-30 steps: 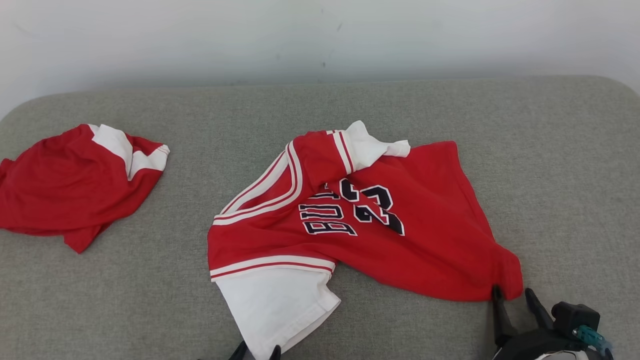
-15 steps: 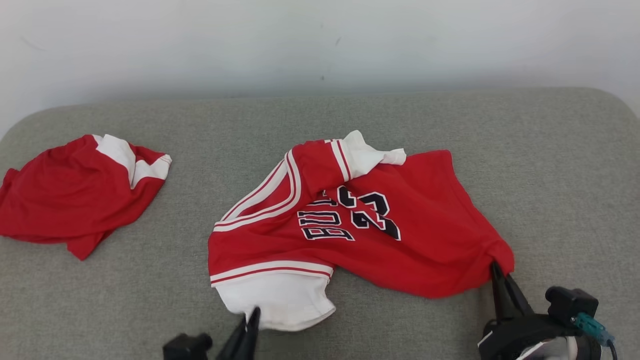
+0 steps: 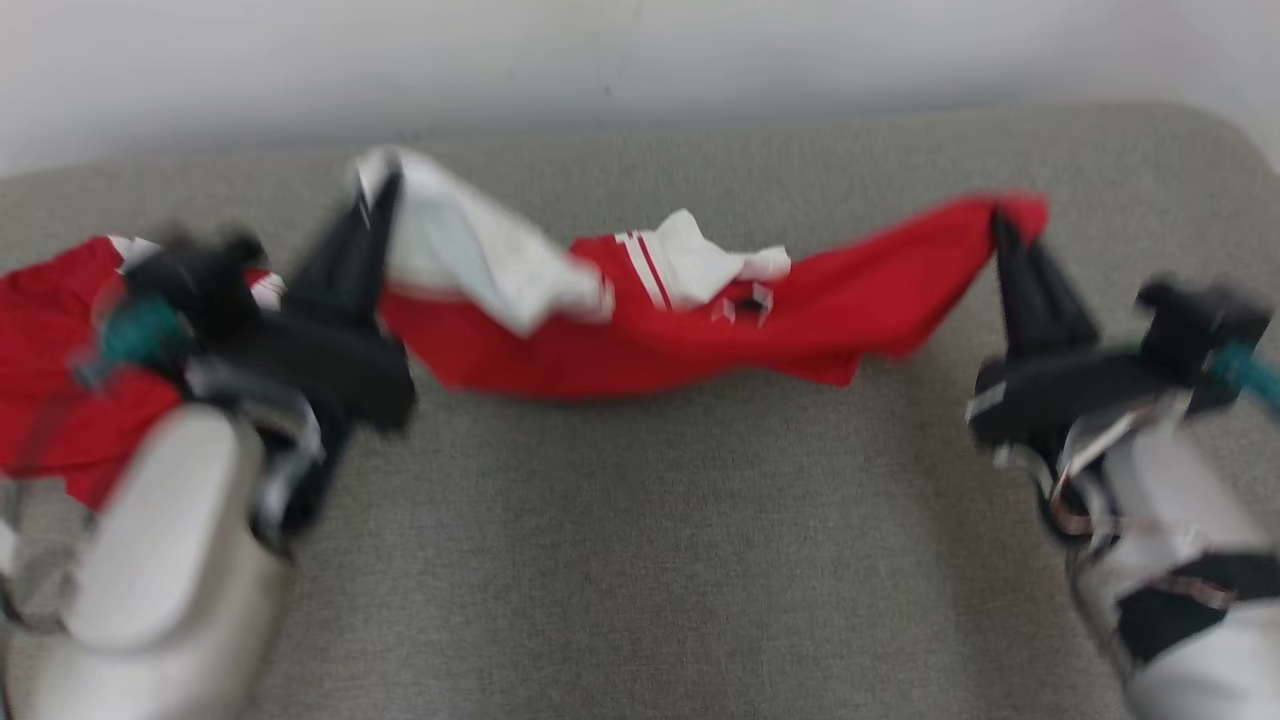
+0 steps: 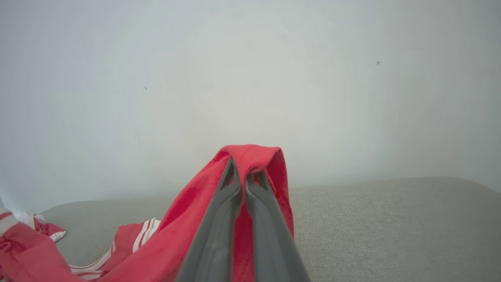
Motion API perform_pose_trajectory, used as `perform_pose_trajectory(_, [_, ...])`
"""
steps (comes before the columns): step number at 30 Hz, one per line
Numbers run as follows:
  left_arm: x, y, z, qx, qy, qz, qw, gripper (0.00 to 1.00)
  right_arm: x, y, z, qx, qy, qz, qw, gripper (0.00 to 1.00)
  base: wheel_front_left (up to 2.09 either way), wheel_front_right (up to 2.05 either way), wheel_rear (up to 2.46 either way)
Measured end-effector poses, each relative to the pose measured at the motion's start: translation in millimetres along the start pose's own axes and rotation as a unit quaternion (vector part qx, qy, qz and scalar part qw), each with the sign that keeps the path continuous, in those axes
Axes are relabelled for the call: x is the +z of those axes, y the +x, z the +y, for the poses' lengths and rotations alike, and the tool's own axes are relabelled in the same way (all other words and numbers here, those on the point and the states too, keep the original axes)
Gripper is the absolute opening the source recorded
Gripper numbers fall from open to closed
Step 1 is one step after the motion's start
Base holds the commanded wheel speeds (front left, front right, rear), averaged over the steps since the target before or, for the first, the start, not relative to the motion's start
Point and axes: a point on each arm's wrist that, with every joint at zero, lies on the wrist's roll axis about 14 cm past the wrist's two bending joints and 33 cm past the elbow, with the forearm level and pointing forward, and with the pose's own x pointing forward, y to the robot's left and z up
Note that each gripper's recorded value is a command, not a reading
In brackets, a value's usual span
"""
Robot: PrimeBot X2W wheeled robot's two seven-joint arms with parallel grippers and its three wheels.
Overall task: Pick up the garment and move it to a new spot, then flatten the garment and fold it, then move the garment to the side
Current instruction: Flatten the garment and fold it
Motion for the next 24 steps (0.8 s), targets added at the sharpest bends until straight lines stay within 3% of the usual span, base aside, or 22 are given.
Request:
perform_pose_trajectory(7, [78, 96, 24, -0.026, 0.045, -0.059, 0.997, 0.0, 81, 89, -12, 0.024, -0.029, -0.075, 0.996, 0.0, 0.0, 0.0, 0.0])
perform_pose_trajectory(15, [140, 182, 39, -0.029, 0.079, -0.125, 0.989, 0.0, 142, 171, -17, 0.042, -0.059, -0.109, 0.991, 0.0, 0.0, 0.0, 0.0])
perform_pose_trajectory(24, [157, 232, 70, 0.007, 0.12, -0.136, 0.983, 0.0, 158, 220, -37, 0.022, -0.092, -0.096, 0.991, 0.0, 0.0, 0.0, 0.0])
